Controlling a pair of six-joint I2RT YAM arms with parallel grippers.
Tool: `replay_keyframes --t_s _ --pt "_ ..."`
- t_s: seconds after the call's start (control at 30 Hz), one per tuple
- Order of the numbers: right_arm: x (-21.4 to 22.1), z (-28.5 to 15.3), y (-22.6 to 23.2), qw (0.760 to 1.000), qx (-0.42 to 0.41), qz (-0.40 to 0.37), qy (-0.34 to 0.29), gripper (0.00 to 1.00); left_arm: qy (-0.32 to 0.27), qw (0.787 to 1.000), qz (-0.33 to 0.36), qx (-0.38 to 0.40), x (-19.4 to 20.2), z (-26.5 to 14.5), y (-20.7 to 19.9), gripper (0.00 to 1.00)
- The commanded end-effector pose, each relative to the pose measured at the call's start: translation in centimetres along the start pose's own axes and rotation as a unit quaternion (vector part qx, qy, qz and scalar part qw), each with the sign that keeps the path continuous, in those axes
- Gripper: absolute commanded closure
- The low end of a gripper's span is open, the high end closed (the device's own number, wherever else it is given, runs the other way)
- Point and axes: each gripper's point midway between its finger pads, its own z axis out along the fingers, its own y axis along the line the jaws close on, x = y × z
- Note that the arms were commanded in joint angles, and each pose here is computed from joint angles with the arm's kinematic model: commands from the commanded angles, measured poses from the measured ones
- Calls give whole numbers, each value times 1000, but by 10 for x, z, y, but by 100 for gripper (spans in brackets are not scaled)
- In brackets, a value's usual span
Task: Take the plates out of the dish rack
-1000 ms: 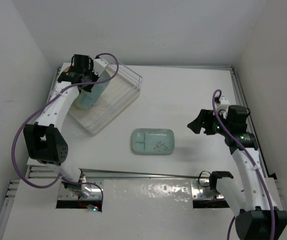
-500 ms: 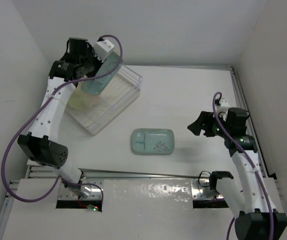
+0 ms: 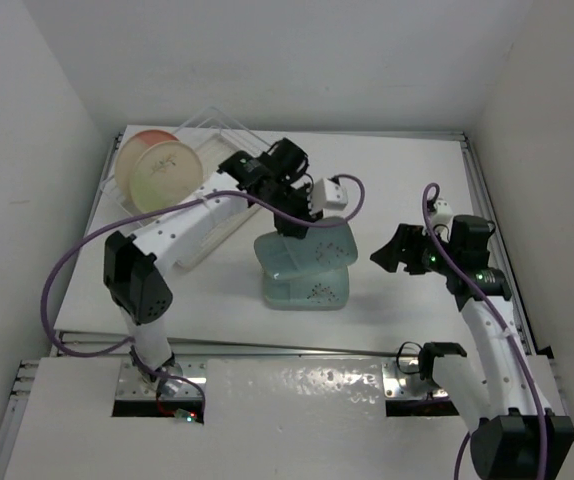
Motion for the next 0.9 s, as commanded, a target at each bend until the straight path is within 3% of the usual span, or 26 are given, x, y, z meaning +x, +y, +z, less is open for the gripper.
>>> replay_keyframes --t_s 0.0,0.17,0.27,0.5,0.63,0.8,0.87 --pt "0 2 2 1000 -5 9 -26 19 -36 997 52 43 -13 9 -21 100" --pt "9 3 3 999 -17 15 -41 18 23 995 27 88 22 48 -25 100" --pt "21 7 -1 999 -17 34 -27 18 22 996 -7 86 30 67 -23 100" --pt "26 18 -1 996 -34 76 -41 19 43 995 9 86 46 83 -17 100" --pt "35 28 -4 988 -40 139 -50 20 46 994 17 100 50 94 -17 100" --pt "40 32 -12 987 -26 152 -50 21 66 990 10 125 60 110 -17 100" --pt "42 32 -18 988 -9 146 -44 21 70 990 14 122 60 112 -14 92"
